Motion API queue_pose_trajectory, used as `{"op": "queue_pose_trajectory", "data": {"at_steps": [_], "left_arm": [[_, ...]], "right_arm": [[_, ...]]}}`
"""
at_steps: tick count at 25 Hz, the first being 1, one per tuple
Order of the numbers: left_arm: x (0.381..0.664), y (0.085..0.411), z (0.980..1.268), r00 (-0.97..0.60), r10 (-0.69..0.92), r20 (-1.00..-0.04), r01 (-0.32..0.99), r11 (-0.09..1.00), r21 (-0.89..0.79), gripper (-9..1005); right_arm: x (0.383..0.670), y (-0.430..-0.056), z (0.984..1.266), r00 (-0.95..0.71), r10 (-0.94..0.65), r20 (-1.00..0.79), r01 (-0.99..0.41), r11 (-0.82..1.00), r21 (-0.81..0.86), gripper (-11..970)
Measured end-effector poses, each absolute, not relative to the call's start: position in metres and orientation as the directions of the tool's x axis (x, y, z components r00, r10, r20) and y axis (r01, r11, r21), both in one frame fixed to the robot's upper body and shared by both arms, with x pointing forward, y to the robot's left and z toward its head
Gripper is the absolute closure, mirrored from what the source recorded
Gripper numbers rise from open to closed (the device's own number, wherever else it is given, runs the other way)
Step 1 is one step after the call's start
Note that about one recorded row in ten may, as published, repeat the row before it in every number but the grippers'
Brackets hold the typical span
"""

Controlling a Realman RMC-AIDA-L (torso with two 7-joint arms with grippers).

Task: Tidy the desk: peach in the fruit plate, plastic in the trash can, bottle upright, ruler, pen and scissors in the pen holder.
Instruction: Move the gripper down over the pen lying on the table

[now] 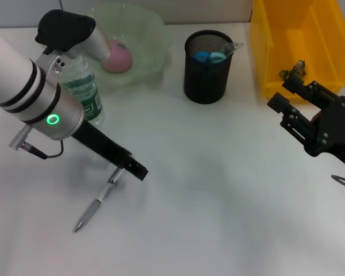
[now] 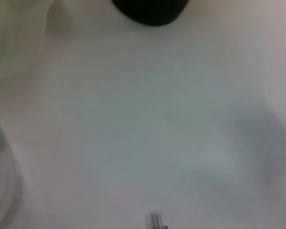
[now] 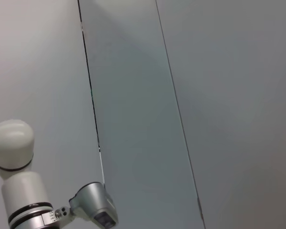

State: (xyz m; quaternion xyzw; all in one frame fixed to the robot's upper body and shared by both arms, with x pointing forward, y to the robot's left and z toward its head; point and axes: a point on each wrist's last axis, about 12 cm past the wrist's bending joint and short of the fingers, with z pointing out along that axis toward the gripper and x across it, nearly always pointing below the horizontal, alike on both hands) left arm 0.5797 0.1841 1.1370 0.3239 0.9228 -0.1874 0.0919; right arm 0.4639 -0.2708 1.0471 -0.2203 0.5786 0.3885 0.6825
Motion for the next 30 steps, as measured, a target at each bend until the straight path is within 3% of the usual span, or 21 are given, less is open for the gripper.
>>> {"op": "queue_pose_trajectory", "data": {"at_steps": [30], "left_arm": [[0.59,0.175,1.124,-0.795,0.57,-0.207,0.606,0.757,-0.243,195]], "right_arm": [[0.481,-0.268,1.05,0.023,0.272,-0.962,-0.765,0.625,0.158,472]]}}
